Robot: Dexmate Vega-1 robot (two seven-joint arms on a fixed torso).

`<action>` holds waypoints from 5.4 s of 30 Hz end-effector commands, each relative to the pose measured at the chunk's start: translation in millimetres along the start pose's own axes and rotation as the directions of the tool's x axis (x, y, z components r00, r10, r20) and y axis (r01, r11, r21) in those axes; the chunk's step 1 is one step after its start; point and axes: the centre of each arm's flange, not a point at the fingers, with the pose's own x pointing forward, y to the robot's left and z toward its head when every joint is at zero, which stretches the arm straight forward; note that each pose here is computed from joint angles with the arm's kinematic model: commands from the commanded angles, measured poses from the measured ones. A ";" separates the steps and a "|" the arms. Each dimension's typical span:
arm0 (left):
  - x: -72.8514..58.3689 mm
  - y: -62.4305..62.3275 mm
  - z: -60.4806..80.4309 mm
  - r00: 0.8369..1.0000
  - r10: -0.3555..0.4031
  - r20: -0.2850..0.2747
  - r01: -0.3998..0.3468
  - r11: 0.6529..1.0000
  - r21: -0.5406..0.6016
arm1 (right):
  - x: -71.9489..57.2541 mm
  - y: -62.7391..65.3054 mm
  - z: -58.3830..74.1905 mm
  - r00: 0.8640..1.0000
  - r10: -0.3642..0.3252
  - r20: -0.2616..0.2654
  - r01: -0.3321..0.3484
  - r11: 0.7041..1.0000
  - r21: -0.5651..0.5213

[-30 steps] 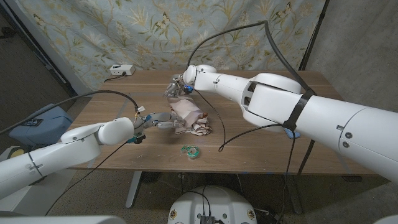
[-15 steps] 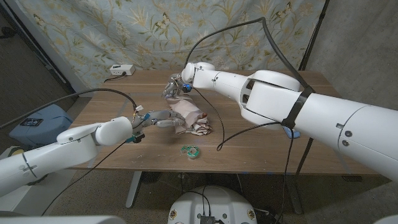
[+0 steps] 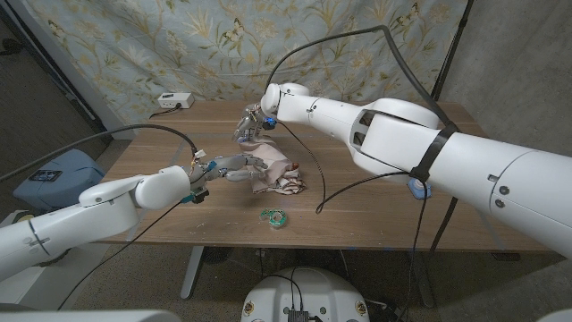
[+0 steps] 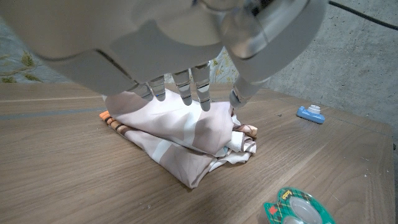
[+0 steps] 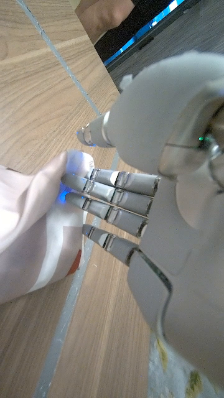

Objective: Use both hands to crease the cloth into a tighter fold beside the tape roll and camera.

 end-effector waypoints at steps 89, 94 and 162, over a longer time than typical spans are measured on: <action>22.8 -39.8 -5.0 0.983 -0.184 -0.022 0.184 0.983 0.020 | -44.2 -28.1 -39.2 0.995 -0.102 0.010 0.100 0.988 0.119; 18.4 -39.5 -5.4 0.983 -0.184 -0.025 0.184 0.983 0.016 | -44.7 -26.1 -42.0 0.994 -0.106 0.007 0.104 0.988 0.111; 13.5 -36.7 -7.8 0.982 -0.184 -0.034 0.185 0.983 0.014 | -7.6 54.8 -45.1 0.994 -0.109 0.025 0.111 0.985 -0.130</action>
